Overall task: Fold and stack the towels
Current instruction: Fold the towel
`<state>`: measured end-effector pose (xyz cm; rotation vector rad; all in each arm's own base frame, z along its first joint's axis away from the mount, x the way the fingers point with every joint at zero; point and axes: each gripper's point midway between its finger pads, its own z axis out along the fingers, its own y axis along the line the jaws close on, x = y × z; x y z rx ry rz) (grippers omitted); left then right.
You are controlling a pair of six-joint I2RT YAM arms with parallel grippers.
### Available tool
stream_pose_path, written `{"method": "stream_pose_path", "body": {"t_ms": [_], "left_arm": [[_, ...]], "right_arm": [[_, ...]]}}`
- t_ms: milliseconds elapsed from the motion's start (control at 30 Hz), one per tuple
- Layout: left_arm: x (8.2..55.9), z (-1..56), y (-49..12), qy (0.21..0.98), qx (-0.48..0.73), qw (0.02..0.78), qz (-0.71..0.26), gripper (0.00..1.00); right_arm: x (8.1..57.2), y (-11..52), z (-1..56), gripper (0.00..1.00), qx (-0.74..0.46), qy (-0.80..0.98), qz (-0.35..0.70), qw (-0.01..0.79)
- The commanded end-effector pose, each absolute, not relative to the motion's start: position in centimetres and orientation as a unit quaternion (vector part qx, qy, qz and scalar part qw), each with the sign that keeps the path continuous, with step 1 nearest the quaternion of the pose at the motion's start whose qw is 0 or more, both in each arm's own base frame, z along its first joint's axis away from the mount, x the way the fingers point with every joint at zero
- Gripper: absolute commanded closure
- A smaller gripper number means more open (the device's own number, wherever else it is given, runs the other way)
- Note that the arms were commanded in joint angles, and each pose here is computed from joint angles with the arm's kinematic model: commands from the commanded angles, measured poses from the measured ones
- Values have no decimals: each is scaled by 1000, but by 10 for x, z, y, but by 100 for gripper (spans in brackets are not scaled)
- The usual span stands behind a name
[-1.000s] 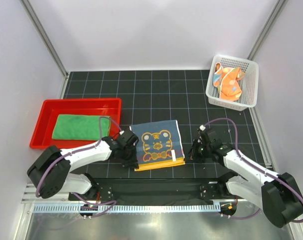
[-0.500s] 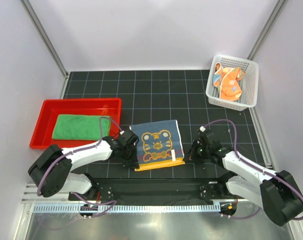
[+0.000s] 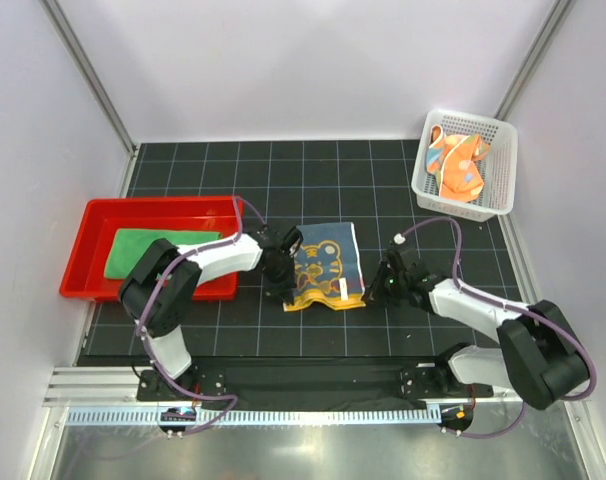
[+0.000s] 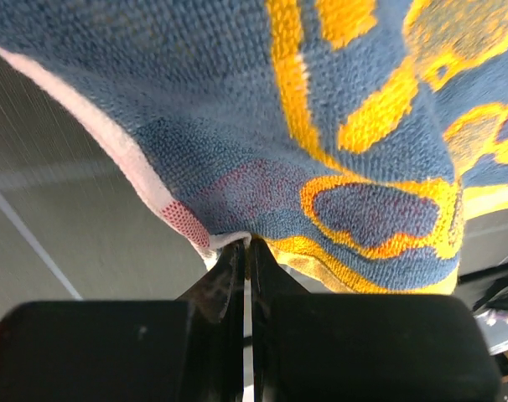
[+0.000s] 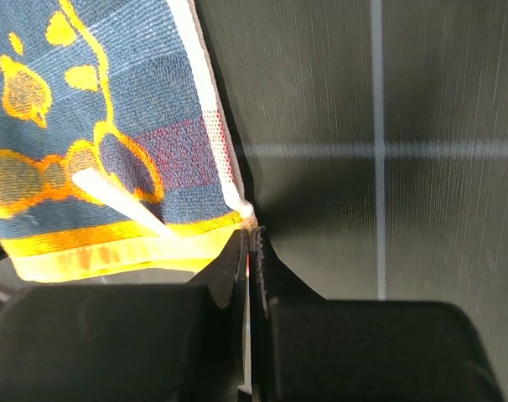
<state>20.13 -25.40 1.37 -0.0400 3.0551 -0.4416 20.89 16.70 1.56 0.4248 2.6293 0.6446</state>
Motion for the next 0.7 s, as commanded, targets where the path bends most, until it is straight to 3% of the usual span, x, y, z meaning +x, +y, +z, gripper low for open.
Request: {"method": "stream_pose_path", "body": {"t_ms": [0, 233, 400, 533, 667], "left_arm": [[240, -2, -231, 993, -4, 77, -84, 100], [250, 62, -205, 992, 19, 117, -33, 100], [240, 103, -205, 986, 13, 145, -77, 100], [221, 86, -227, 976, -14, 132, -171, 100], [200, 34, -212, 985, -32, 91, -141, 100]], "right_arm": [[238, 153, 18, 99, 148, 942, 178, 243], [262, 164, 70, 99, 99, 942, 186, 263], [252, 181, 102, 99, 70, 938, 236, 244], [240, 184, 85, 99, 79, 929, 265, 245], [221, 180, 40, 99, 98, 936, 264, 212]]}}
